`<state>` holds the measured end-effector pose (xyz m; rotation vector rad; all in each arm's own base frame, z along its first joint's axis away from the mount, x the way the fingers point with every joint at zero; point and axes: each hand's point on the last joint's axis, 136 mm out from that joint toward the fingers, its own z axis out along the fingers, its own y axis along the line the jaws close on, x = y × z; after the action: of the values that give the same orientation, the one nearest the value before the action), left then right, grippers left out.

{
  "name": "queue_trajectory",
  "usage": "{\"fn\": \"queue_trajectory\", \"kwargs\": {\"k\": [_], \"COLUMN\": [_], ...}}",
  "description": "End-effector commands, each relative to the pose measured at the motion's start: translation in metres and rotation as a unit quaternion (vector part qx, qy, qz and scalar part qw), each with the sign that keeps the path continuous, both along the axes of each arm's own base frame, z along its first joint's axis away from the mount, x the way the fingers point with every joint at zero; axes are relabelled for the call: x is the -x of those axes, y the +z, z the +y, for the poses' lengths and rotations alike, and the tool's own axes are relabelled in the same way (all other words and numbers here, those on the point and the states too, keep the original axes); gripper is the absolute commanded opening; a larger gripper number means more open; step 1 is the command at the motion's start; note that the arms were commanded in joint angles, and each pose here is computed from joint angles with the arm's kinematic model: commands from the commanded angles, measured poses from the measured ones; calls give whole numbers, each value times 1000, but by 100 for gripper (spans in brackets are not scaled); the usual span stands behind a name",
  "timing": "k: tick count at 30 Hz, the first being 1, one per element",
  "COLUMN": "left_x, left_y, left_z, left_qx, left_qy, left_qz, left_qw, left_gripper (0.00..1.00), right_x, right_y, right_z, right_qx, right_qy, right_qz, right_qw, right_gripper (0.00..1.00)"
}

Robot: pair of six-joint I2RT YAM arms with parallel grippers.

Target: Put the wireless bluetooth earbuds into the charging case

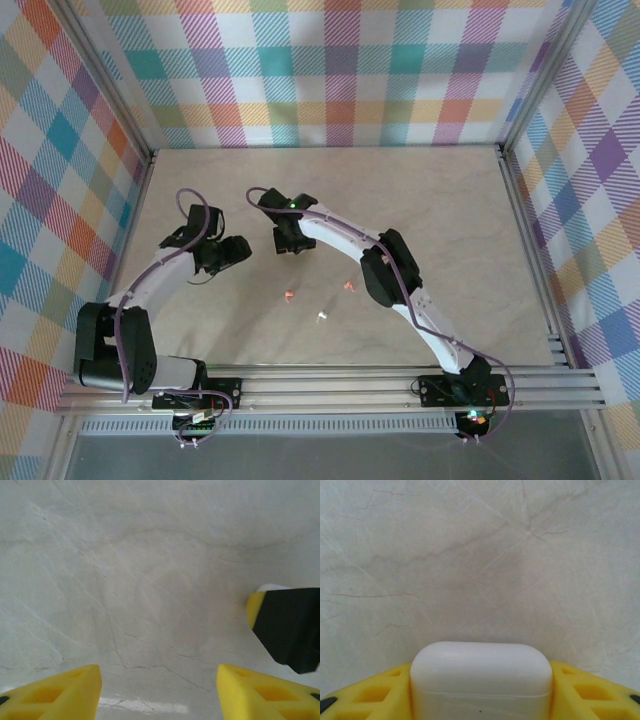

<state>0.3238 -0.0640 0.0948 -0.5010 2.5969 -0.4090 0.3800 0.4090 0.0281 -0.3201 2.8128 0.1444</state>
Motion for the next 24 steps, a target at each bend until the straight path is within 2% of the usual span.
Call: {"fn": "queue_trajectory", "kwargs": {"k": [1,5,8,12,16,21,24], "left_x": [-3,-11,-11,-3,9,23,26], "left_y": [21,55,87,130,164,192,211], "left_z": [-12,-31,-51,-76,-99,-139,-154], "left_qx": [29,78,125,138,122,151,177], "left_qy": [-37,-74,-110,-165,-200,-241,-242], "left_qz": [-55,-142,-218,-321,-434,-500,-532], "left_qw": [997,984,962,922,870,818,792], "left_gripper": [63,65,65,67,69,68,67], "right_x": [3,2,3,9,17,28,35], "right_y": [34,70,105,154,201,245,260], "right_z": [9,0,-6,-17,-28,-38,-43], "right_qx": [-74,-142,-208,-286,-335,-384,-401], "right_qy": [-18,-52,-71,-91,-101,-107,-109], "right_qz": [-2,-8,-8,-20,-45,-66,-71], "right_qw": [997,989,975,954,936,915,907], "right_gripper": [46,45,45,43,43,43,43]}}
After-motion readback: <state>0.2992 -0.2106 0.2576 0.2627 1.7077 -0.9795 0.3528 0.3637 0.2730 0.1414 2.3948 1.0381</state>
